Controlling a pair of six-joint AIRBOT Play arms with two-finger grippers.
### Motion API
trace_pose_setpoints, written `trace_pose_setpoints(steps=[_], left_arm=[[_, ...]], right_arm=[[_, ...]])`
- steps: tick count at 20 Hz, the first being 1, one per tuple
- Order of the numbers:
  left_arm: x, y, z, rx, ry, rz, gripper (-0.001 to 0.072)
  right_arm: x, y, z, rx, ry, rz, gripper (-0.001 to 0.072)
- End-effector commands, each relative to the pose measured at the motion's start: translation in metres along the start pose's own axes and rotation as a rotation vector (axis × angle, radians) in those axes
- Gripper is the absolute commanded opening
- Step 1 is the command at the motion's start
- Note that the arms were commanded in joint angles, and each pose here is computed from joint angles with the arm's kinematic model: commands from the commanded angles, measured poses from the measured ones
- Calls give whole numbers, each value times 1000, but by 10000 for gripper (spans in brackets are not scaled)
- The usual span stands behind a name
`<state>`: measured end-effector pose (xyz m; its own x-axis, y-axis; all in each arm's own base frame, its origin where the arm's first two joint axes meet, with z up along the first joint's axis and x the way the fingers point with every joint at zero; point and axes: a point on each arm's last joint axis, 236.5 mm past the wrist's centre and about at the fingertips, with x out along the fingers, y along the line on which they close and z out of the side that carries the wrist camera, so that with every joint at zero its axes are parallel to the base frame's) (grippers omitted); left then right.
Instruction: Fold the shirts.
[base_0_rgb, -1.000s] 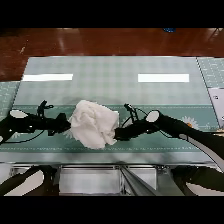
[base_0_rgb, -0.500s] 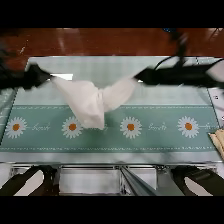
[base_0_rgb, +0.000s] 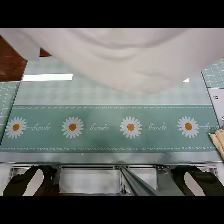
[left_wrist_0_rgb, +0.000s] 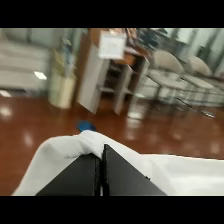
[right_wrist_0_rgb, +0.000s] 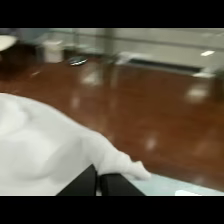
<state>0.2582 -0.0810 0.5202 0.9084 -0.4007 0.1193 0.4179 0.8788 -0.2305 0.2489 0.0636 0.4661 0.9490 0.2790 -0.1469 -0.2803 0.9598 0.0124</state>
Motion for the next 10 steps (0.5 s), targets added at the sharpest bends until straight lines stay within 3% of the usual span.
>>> trace_pose_setpoints(steps=[1, 4, 10], left_arm=[[-70, -22, 20, 188, -65, 182, 18], [-109, -10, -16, 224, 67, 335, 19], [-120, 54, -133, 16, 367, 487, 19]], right_arm=[[-74, -25, 12, -50, -69, -232, 22], [-101, -39, -8, -30, -11, -332, 23], [-73, -61, -50, 25, 128, -371, 22]])
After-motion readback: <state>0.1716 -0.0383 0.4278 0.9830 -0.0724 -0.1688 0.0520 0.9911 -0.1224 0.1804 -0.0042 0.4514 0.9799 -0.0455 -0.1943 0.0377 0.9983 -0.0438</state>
